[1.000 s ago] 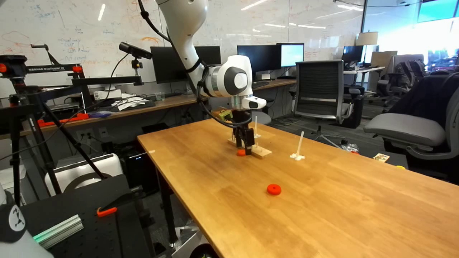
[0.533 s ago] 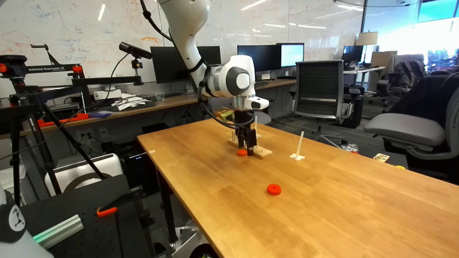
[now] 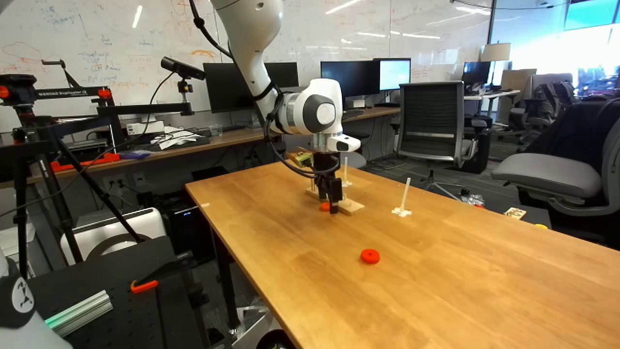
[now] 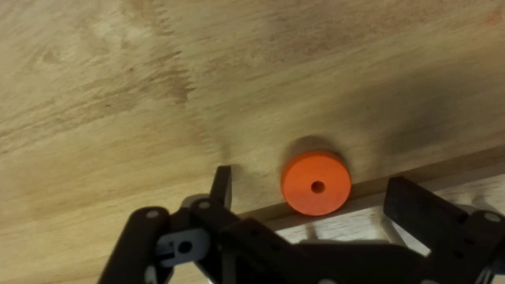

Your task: Pick up the orange ring on the left and place it on the wooden board

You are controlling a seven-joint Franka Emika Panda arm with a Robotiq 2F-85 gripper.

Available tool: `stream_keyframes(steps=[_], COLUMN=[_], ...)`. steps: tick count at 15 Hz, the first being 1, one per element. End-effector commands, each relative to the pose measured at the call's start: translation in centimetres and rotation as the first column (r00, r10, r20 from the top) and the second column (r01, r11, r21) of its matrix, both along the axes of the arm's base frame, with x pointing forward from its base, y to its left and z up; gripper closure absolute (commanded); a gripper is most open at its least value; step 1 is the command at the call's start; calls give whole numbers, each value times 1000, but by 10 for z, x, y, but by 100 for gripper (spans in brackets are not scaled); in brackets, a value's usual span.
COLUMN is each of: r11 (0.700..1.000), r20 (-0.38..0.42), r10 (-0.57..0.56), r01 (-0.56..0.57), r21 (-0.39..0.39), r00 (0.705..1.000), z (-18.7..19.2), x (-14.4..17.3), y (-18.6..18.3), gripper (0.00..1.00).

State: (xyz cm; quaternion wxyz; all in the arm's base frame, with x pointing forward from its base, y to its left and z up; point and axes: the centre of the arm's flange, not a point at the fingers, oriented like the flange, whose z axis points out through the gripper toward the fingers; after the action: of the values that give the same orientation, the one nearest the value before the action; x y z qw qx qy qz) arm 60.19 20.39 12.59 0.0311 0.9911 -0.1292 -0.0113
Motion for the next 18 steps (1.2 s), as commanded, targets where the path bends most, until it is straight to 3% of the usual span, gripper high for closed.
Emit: stream_keyframes(steps=[1, 18], r11=[1000, 1000], r20=[-20, 25], r10=[-6, 0], r01=[7, 0], r21=[14, -5], r00=[1000, 1000], z=[-2, 23], x=[0, 33], y=[11, 9], gripper=[0, 0])
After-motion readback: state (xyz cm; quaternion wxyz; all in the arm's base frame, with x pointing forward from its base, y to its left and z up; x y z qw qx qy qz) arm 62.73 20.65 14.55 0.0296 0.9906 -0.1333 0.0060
